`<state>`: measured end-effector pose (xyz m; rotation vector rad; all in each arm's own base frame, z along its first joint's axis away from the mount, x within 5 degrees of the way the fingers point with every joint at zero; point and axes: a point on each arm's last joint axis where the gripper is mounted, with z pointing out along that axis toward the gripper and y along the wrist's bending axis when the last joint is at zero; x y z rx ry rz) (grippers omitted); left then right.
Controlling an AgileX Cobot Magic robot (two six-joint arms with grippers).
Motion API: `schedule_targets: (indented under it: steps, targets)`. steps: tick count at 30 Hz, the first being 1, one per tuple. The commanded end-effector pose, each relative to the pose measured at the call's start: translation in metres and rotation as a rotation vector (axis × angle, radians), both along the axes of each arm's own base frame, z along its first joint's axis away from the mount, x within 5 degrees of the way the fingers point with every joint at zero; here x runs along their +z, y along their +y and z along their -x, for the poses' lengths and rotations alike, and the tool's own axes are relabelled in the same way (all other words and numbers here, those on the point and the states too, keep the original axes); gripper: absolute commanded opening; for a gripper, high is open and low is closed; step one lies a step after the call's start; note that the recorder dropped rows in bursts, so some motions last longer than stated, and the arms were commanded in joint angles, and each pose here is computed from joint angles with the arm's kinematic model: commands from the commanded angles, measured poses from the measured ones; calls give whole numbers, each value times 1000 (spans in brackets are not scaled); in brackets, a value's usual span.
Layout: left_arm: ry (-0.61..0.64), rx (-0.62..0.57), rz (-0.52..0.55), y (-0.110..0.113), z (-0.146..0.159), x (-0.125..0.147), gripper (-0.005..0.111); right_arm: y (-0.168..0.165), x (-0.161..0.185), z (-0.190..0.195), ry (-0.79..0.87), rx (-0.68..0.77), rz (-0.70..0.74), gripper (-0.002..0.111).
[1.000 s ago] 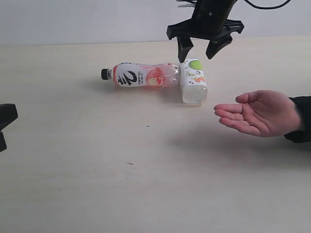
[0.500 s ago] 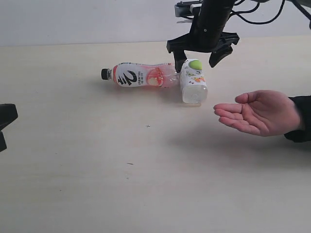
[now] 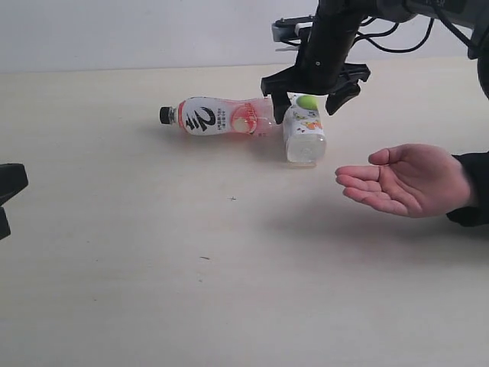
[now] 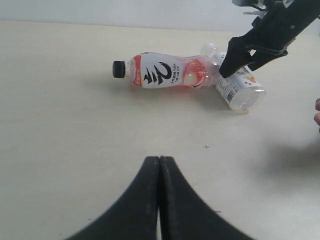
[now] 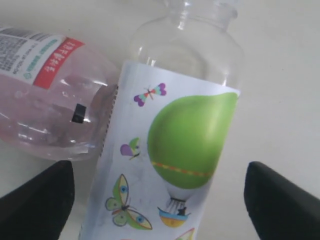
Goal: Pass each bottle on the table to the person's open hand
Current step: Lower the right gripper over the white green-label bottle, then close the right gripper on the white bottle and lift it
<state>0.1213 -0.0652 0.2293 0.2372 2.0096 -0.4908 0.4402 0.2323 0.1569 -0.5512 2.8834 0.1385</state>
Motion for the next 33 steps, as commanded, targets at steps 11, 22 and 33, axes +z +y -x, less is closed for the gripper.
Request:
schedule_targets:
  steps: [11,22,33]
  targets:
    - [-16,-2,0,-1,0,1,0,-4,-17,3,77,1,54,78]
    - [-16,-2,0,-1,0,1,0,-3,-26,0,70,-45,53,50]
    - [-16,-2,0,-1,0,1,0,-8,3,0,9,-107,62,0]
